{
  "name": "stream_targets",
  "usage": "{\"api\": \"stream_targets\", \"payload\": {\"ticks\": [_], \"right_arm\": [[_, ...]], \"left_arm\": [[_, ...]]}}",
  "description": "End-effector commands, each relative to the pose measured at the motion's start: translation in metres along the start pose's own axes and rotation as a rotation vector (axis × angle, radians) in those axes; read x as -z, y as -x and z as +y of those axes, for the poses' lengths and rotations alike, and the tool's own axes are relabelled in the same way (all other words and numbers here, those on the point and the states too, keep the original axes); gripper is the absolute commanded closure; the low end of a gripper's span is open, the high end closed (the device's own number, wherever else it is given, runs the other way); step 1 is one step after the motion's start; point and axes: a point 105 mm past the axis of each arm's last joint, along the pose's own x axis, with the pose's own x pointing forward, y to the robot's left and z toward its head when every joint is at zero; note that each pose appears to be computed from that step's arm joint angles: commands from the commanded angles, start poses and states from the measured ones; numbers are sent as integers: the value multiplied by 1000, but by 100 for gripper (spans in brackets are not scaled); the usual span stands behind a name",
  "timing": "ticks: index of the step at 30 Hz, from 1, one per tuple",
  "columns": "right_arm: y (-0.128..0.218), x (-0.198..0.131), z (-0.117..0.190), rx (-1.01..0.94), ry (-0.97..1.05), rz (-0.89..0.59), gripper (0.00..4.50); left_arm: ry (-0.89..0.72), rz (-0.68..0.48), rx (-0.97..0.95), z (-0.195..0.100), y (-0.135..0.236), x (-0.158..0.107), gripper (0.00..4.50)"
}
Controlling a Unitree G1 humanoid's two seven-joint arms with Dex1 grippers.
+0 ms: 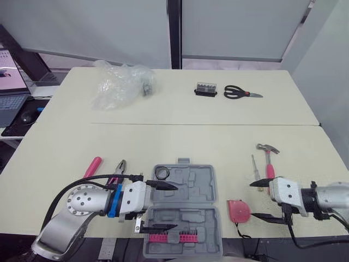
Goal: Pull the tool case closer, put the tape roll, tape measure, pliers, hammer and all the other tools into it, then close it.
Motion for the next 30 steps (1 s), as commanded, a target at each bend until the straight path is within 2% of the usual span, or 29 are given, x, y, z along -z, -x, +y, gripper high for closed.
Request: {"api": "stream_targets", "payload": {"ticks": [1, 12, 29, 30], "right_arm": [[-5, 2, 4, -93, 74, -19, 4], [-34, 8, -2, -44, 58, -51, 4], [-47, 10, 2, -62, -3, -50, 4], [-48, 10, 2, -60, -3, -50, 21]], "left_arm": [[-66, -38, 39, -7, -5, -14, 0], [-65, -27, 40, -6, -5, -16, 0], [-61, -18, 27, 1, -4, -18, 0], [-60, -16, 25, 1, -4, -18, 0]]}}
